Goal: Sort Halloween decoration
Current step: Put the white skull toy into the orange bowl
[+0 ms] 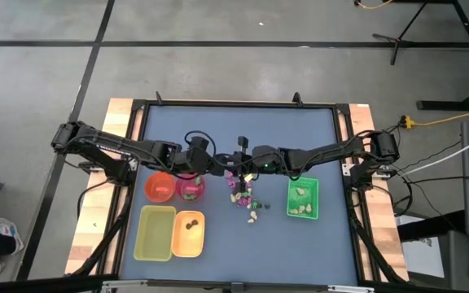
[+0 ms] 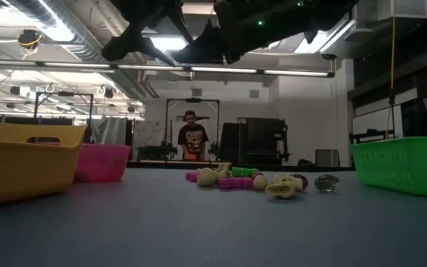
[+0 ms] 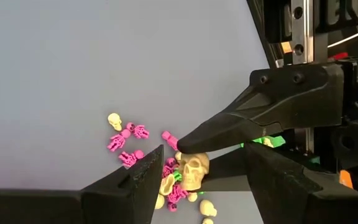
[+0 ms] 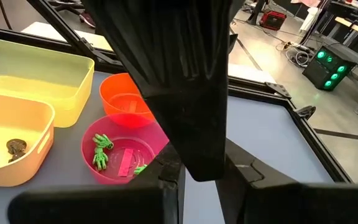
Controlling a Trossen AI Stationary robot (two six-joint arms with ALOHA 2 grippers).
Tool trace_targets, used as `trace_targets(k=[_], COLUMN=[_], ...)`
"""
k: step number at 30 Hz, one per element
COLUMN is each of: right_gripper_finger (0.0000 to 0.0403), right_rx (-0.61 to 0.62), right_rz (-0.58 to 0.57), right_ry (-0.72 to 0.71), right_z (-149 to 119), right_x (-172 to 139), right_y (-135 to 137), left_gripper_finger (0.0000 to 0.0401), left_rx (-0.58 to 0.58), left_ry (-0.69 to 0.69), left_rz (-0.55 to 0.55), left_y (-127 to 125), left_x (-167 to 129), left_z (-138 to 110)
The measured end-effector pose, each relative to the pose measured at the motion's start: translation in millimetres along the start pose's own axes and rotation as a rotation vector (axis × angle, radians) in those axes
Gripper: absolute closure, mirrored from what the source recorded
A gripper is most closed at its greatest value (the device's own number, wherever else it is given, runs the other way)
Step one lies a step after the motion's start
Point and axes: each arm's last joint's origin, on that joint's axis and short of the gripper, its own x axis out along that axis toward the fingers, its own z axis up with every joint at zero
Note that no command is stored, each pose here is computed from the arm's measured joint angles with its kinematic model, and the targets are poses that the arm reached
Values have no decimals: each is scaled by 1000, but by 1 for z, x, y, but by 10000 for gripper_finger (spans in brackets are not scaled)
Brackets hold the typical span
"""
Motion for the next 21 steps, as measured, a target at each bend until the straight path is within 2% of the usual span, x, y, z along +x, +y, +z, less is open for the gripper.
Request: trace_targets(k=[11,21], right_gripper_finger=[343,343], right_rx=[4,5], right_rz=[-9,-20], right_ry=[-31,-35], right_z=[2,3], right_x=[0,0], right_y=[0,-1], left_gripper_finger=[263,270], left_rx=[-2,-18], left_ry=[13,20], left_rz=[-9,-8], left_y=[-1,-1], left_x=[-1,-1], left_z=[0,0])
